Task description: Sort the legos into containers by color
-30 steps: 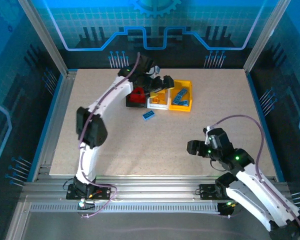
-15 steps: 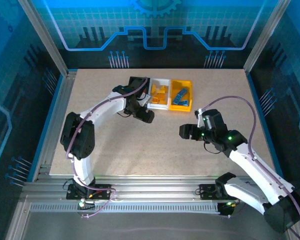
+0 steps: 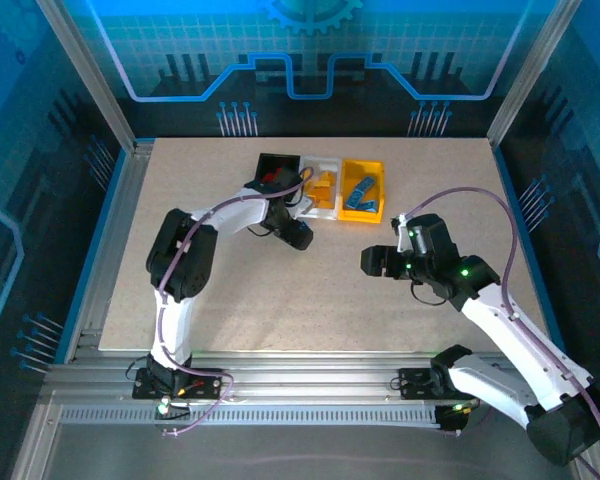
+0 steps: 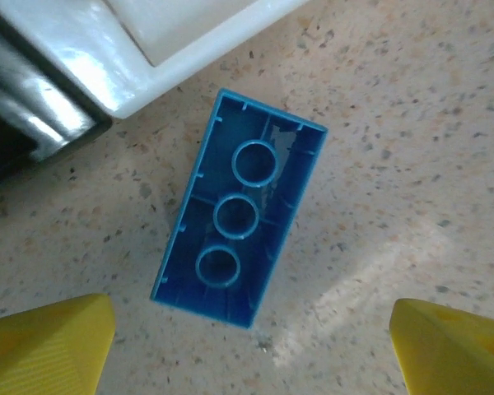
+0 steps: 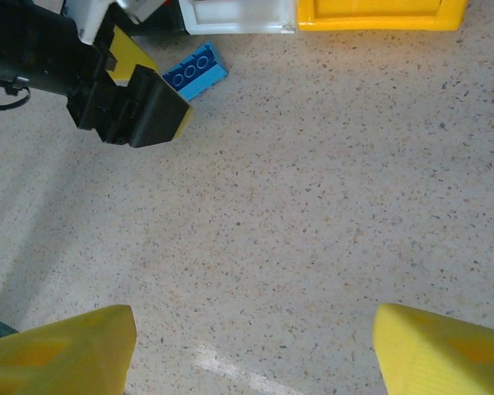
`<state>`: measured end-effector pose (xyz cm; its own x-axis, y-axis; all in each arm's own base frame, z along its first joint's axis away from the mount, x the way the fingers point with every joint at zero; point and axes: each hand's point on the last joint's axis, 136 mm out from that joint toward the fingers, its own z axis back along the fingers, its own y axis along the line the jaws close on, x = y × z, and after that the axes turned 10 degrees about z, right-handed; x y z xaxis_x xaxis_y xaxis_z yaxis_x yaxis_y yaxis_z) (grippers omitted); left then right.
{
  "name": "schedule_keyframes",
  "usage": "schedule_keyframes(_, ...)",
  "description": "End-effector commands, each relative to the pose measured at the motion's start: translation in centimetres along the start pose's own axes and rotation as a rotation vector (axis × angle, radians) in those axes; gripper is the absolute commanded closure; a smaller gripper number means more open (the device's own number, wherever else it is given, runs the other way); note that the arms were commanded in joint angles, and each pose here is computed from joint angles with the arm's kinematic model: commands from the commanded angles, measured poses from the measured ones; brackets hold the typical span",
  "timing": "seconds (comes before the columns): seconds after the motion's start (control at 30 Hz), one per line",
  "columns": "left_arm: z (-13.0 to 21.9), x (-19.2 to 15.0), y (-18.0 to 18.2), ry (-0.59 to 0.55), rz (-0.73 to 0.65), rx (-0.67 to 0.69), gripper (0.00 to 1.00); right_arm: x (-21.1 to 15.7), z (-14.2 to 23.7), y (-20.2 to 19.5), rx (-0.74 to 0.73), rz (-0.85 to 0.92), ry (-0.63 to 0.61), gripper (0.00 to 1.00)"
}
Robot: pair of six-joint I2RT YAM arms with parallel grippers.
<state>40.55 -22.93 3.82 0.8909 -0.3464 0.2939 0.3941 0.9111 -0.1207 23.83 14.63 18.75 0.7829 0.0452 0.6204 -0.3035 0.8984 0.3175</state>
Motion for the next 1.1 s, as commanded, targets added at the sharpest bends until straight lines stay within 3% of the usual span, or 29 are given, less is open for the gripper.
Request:
schedule_keyframes(0.0,-0.2,2.1,-0.1,-0.053,-0.036,0.012,0.13,0.4,0.7,-0.4,-0.022,0.0,-0.005,0.23)
schedule_keyframes(0.3,-2.0,2.9,-0.4,-0.043,-0.016,-0.002,0.17,1.7,0.8,0.1,-0.019,0.006,-0.012,0.24)
schedule_keyframes(0.63,-3.0,1.5,-0.2,0.0,0.023,-0.004,0.38,2.5,0.3,0.2,-0.019,0.011,-0.017,0.24)
schedule_keyframes(0.9,-3.1,0.2,0.1,0.029,0.069,0.009,0.62,2.5,0.1,0.2,-0.019,-0.001,-0.017,0.24)
schedule_keyframes(1.07,-2.2,-0.1,-0.3,0.013,0.129,-0.012,0.66,2.5,0.0,0.1,-0.019,-0.009,-0.026,0.2)
